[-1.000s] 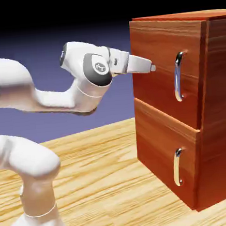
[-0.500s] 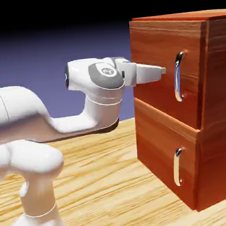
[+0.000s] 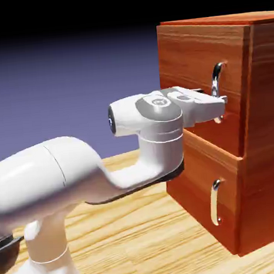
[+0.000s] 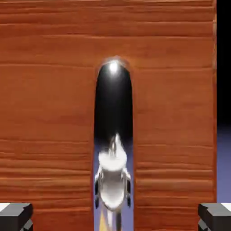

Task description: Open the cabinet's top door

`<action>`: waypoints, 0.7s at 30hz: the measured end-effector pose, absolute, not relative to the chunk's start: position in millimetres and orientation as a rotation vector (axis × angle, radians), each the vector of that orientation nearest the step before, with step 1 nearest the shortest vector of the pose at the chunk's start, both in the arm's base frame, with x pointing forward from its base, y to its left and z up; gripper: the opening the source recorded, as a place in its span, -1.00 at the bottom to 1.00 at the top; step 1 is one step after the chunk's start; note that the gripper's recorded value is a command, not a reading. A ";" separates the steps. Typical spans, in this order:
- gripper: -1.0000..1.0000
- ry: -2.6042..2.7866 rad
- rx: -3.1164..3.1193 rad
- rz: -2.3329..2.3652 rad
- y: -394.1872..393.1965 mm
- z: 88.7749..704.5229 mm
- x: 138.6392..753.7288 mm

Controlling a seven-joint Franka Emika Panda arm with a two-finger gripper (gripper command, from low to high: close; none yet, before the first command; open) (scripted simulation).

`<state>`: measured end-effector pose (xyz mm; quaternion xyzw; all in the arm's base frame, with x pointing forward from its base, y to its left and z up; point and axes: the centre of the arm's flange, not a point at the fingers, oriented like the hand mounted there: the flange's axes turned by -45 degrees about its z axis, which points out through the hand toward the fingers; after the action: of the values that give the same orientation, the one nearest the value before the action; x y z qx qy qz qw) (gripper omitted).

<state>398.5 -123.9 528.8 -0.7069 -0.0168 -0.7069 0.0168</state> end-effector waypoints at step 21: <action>-1.00 0.515 -2.404 -2.404 -25.4 528.8 244.7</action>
<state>244.7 -25.4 528.8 -0.6914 0.1480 -0.6915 -0.1480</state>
